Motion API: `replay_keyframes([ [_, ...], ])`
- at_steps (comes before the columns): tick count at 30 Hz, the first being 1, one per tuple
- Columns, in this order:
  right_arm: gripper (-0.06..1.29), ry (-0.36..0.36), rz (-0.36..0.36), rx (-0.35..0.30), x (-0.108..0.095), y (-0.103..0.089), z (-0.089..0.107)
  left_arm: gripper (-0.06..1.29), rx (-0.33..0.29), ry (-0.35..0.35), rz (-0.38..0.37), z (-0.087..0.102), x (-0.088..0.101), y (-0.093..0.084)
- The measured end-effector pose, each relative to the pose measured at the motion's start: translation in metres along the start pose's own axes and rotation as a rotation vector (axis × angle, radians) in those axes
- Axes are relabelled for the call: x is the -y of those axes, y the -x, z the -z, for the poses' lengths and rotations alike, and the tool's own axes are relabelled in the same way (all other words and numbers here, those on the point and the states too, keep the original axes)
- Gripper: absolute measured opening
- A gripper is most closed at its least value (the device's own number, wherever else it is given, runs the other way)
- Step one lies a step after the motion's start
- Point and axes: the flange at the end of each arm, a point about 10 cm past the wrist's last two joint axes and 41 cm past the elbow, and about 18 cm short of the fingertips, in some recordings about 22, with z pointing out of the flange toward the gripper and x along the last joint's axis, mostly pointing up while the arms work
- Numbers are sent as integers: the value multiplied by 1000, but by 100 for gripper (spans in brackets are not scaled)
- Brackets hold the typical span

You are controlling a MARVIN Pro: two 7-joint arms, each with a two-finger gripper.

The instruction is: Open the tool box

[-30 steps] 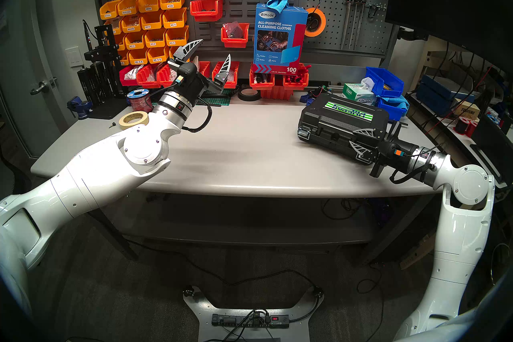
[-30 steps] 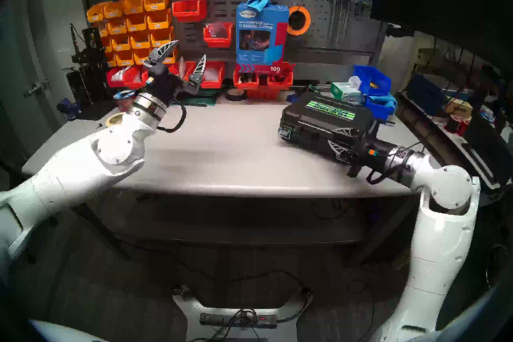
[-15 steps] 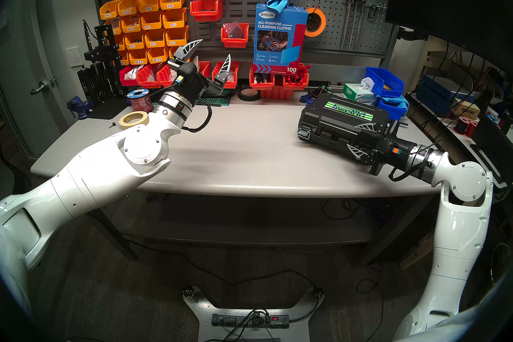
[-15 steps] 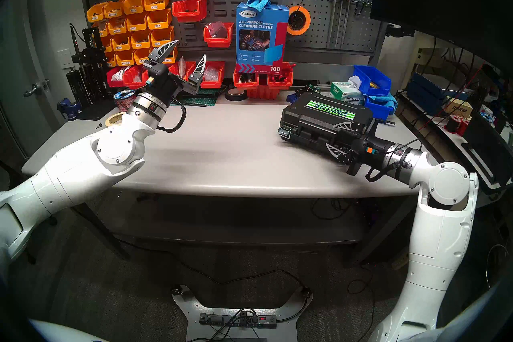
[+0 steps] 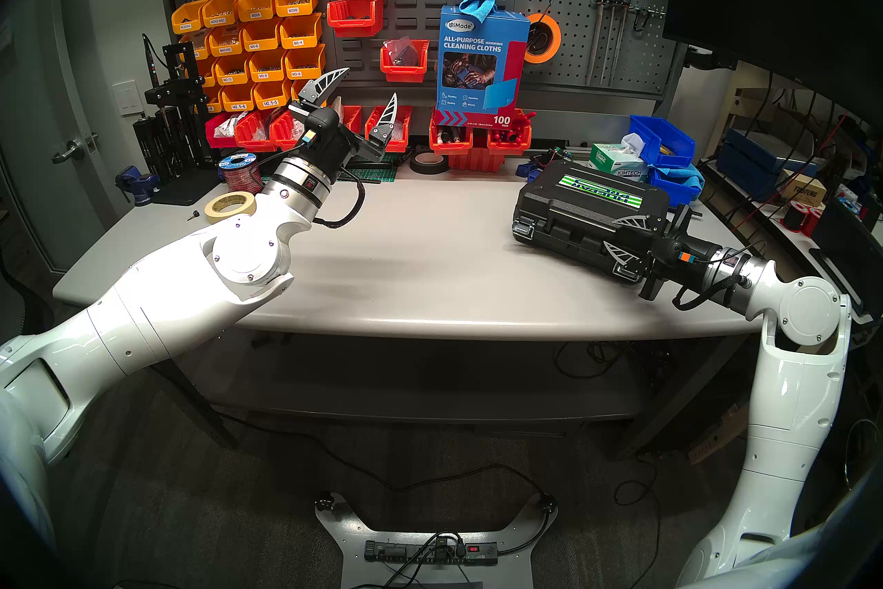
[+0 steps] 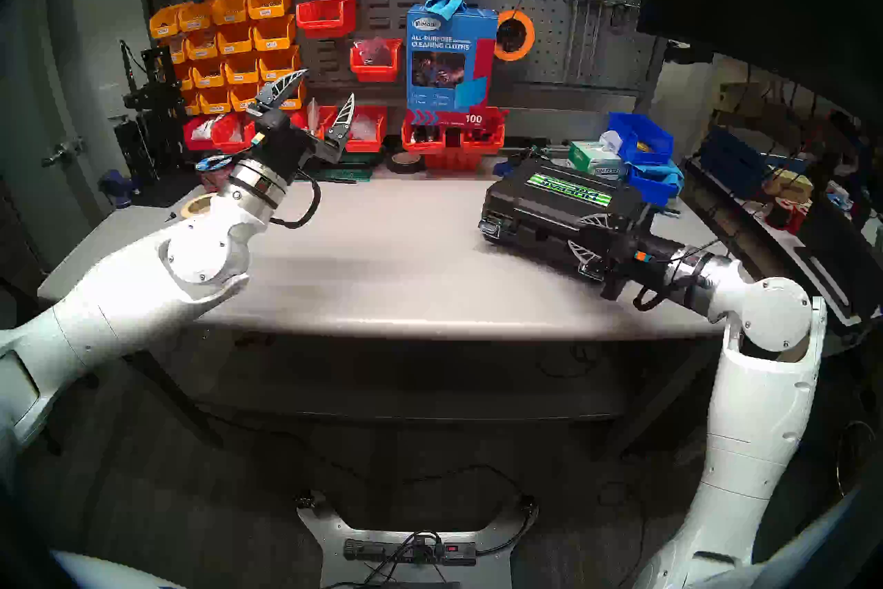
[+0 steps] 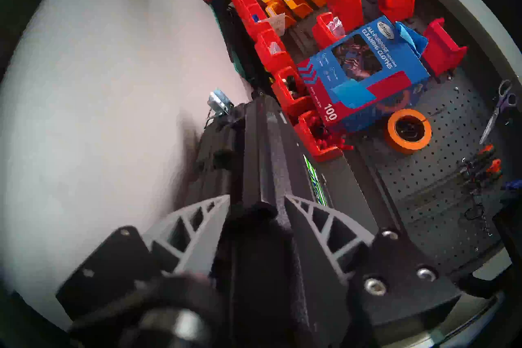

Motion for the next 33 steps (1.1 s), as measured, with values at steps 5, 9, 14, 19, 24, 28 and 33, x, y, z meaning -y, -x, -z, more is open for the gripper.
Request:
replay_keyframes([
  [5,61,-11,-8,-15,0,0,-8,123,0,0,0,0,0,0],
  [9,51,-18,-12,-23,0,0,-12,123,0,0,0,0,0,0],
  [14,44,-33,-14,-35,0,0,-18,123,0,0,0,0,0,0],
  [19,41,-57,-18,-45,2,-2,-21,123,0,0,0,0,0,0],
  [24,29,-67,-20,-46,4,-2,-22,123,0,0,0,0,0,0],
  [28,6,-64,-22,-46,3,-2,-21,123,0,0,0,0,0,0],
  [33,4,-54,-15,-51,-2,-1,-20,123,0,0,0,0,0,0],
])
